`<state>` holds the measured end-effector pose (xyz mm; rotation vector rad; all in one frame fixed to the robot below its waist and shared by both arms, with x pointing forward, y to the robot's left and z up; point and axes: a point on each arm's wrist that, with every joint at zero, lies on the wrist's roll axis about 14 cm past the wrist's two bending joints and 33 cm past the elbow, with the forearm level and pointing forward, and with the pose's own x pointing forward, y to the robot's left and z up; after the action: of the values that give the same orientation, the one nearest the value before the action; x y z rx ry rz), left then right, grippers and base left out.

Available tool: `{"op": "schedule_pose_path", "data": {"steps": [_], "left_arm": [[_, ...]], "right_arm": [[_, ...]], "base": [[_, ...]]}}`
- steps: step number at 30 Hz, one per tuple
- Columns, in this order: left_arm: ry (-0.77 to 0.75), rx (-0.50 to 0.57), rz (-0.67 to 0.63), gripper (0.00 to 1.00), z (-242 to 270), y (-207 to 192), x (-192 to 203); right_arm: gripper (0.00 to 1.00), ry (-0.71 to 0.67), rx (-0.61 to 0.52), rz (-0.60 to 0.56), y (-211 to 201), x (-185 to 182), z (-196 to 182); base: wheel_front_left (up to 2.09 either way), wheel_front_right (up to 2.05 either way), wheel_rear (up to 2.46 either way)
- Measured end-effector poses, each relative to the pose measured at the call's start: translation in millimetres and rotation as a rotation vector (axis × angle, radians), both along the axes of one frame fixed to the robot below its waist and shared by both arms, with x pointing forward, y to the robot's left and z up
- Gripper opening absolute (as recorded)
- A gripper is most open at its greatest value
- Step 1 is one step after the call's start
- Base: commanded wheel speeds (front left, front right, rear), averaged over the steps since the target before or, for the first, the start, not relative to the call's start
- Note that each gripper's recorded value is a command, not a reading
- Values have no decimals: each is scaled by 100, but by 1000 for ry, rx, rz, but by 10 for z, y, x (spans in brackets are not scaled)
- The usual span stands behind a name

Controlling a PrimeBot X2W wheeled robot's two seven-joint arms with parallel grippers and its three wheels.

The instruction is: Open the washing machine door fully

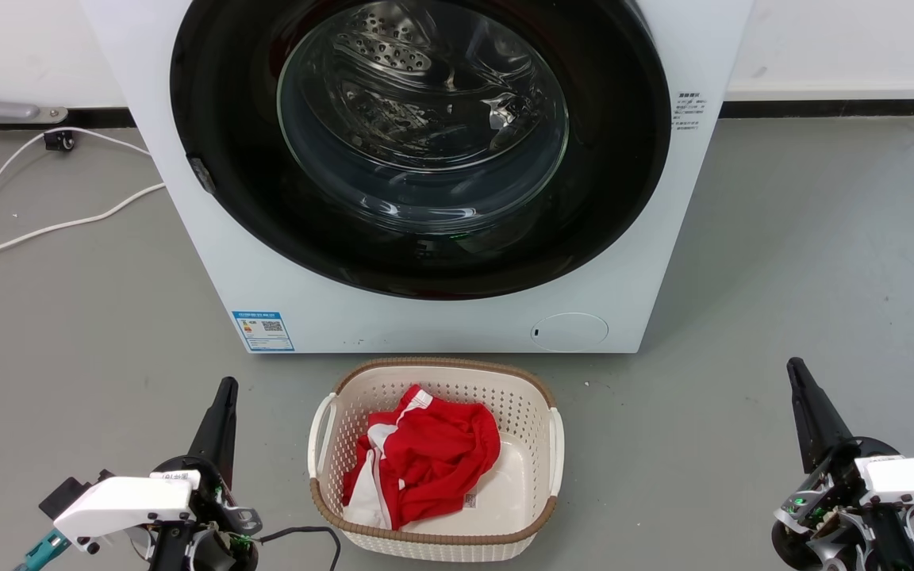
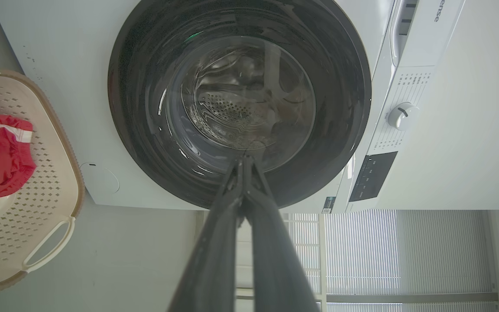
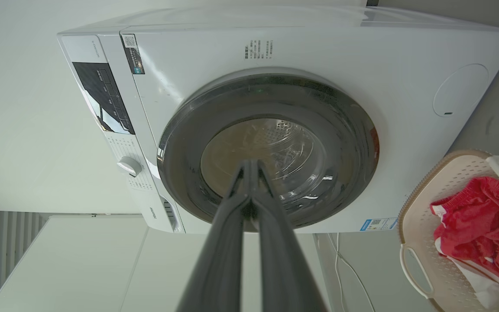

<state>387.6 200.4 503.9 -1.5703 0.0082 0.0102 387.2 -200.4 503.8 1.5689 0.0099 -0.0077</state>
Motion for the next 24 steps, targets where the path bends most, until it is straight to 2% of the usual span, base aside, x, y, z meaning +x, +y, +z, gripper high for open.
{"op": "schedule_pose_path", "data": {"steps": [11, 12, 16, 24], "left_arm": [[3, -1, 0, 0, -11, -1, -4], [14, -3, 0, 100, -47, -4, -16], [71, -10, 3, 100, -237, -22, -109], [45, 21, 17, 100, -151, -42, -88]], "right_arm": [[0, 3, 1, -1, -1, -4, -10], [100, 14, 2, -2, -1, -19, -47], [100, 68, 7, -10, -9, -116, -230], [100, 48, -40, -36, -33, -117, -162]], "base": [[0, 0, 0], [0, 0, 0], [0, 0, 0], [0, 0, 0]]}}
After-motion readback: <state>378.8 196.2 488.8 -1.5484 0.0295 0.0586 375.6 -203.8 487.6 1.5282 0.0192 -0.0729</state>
